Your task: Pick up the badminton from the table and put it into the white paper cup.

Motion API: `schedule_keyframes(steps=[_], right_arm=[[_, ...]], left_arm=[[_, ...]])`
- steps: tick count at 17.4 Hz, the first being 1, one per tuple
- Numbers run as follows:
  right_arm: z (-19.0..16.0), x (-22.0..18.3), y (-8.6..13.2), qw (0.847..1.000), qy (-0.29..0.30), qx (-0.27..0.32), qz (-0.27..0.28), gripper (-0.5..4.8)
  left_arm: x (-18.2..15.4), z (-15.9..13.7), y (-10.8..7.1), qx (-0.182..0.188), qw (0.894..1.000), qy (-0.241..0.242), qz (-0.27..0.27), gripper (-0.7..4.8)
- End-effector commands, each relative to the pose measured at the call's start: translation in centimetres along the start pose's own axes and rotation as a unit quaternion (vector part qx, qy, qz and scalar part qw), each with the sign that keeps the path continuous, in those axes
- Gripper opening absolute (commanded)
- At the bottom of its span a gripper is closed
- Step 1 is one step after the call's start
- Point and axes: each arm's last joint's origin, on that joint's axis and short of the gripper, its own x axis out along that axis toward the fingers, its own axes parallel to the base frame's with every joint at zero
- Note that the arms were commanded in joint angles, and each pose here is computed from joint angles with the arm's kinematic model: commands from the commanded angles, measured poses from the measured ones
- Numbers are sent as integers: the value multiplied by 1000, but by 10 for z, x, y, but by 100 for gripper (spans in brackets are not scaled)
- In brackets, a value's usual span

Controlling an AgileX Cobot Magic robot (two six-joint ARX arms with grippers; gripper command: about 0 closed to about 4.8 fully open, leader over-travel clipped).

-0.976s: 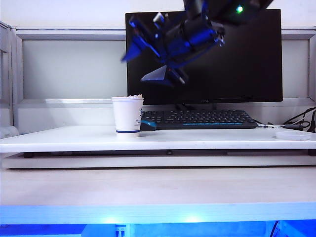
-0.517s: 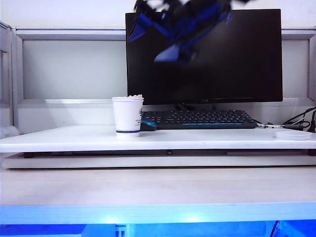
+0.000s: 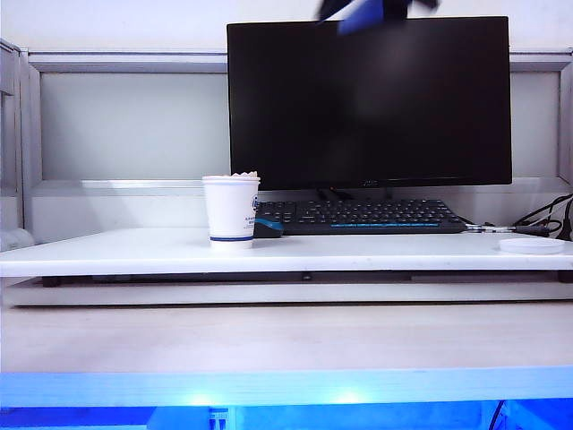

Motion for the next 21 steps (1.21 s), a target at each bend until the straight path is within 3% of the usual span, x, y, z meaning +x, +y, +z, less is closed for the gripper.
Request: schedule_keyframes(steps=[1,3,7,11,15,21], right_arm=[[20,-29,-1,998,-29,-38,-36,40],[26,-46,0,996,-38,-54,-58,-8],[17,-83,2,992,-51,-59,-103,-9],[-22,-123,2,987,-39,-56,-147,-9],[-84,-164,-3,982,-1,-50,-180,-8],[-136,-205,-19,978,-5,-15,-206,-8]], left_arm=[[0,-3,3,-1,999,9,45,-5],[0,-3,4,0,998,9,66,-5],[0,-3,6,-1,995,9,99,-5],[-1,-3,9,2,988,8,155,-5],[-1,-3,9,34,987,12,160,-5],[-1,-2,9,53,987,9,152,-5]])
